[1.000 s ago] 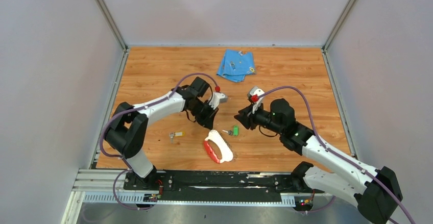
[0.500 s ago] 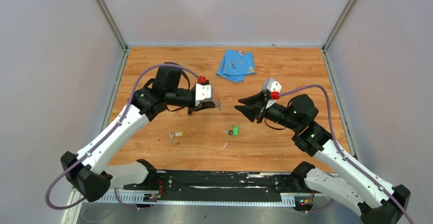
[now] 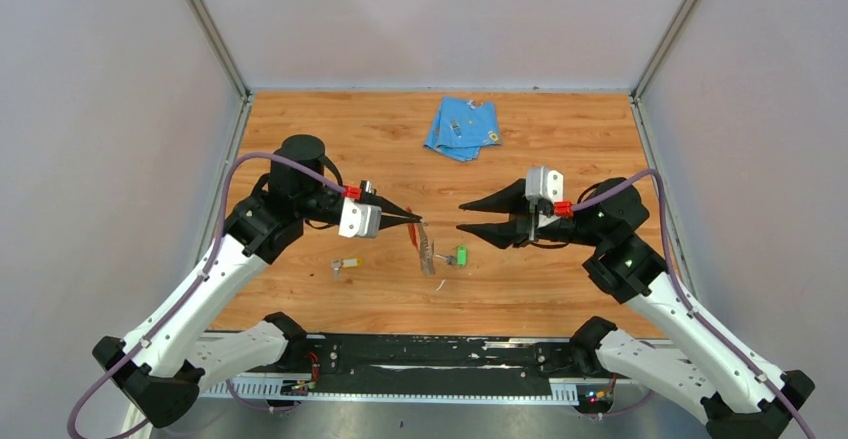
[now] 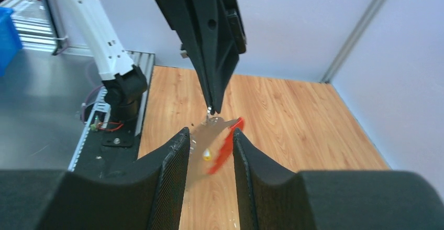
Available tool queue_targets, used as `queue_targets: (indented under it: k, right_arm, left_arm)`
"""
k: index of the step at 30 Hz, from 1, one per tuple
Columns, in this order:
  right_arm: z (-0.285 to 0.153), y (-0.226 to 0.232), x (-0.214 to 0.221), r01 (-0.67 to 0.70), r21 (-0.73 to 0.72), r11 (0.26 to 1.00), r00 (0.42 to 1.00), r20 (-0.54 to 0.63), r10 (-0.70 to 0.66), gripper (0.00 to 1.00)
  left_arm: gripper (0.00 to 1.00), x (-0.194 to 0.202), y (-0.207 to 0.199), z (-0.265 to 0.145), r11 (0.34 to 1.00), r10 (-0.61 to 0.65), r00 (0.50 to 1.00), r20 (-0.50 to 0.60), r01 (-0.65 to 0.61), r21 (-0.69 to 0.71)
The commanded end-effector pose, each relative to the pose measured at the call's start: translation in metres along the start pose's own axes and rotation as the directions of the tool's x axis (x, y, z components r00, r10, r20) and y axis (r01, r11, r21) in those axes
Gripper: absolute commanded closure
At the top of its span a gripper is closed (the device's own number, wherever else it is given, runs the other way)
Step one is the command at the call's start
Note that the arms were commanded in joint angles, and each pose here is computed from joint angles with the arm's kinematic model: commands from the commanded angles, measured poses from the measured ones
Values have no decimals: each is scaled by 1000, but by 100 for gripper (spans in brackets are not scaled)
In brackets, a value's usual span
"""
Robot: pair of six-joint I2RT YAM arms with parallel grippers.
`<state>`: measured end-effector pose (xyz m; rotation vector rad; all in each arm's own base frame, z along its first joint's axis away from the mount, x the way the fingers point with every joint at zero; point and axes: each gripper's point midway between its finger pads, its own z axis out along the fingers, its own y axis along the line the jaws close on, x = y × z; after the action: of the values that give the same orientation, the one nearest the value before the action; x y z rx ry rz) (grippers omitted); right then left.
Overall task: Put the keys on the keyring
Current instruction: Pick up the keyring from the center of the board, then adjust the keyring.
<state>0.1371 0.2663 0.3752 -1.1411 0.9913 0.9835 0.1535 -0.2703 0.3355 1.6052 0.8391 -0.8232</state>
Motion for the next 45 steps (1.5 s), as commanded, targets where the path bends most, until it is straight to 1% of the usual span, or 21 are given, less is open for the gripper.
queue_targets:
  k: [1, 9, 12, 18, 22, 29, 31, 34, 39, 42, 45]
  right_arm:
    - [1, 19, -19, 54, -141, 989, 998, 47, -48, 61]
    - [17, 10, -7, 64, -128, 990, 998, 24, -62, 61]
    - [23, 2, -4, 70, -89, 994, 998, 5, -70, 60]
    - [33, 8, -8, 55, -101, 993, 998, 29, -52, 59]
    - [38, 8, -7, 36, -84, 996, 999, 35, -33, 59]
    - [44, 2, -1, 0, -52, 999, 1000, 17, 1, 65]
    - [45, -2, 4, -17, -28, 999, 1000, -1, 17, 64]
    - [43, -7, 14, -49, 18, 999, 998, -39, 49, 58]
    - [35, -6, 25, -121, 68, 990, 991, -49, 124, 49]
    - [33, -2, 32, -191, 79, 978, 980, -47, 195, 47]
    - [32, -2, 39, -231, 97, 968, 971, -47, 236, 47]
  left_arm:
    - [100, -32, -4, -2, 994, 98, 990, 101, -102, 37]
    - [100, -36, -2, -2, 991, 130, 984, 120, -134, 25]
    - [100, -40, 2, -1, 994, 107, 985, 138, -109, 5]
    - [100, -44, 7, -1, 998, 69, 986, 154, -66, -25]
    - [100, -45, 9, -1, 999, 24, 987, 161, -18, -41]
    - [100, -41, 9, 0, 999, 15, 987, 157, -8, -46]
    - [100, -42, 8, -1, 999, 10, 988, 157, -2, -48]
    - [100, -40, 11, -1, 998, -1, 989, 149, 11, -67]
    - [100, -28, 20, -3, 987, -56, 993, 108, 71, -141]
    - [100, -19, 26, -5, 978, -76, 994, 79, 90, -189]
    - [100, -14, 27, -5, 973, -84, 994, 73, 98, -211]
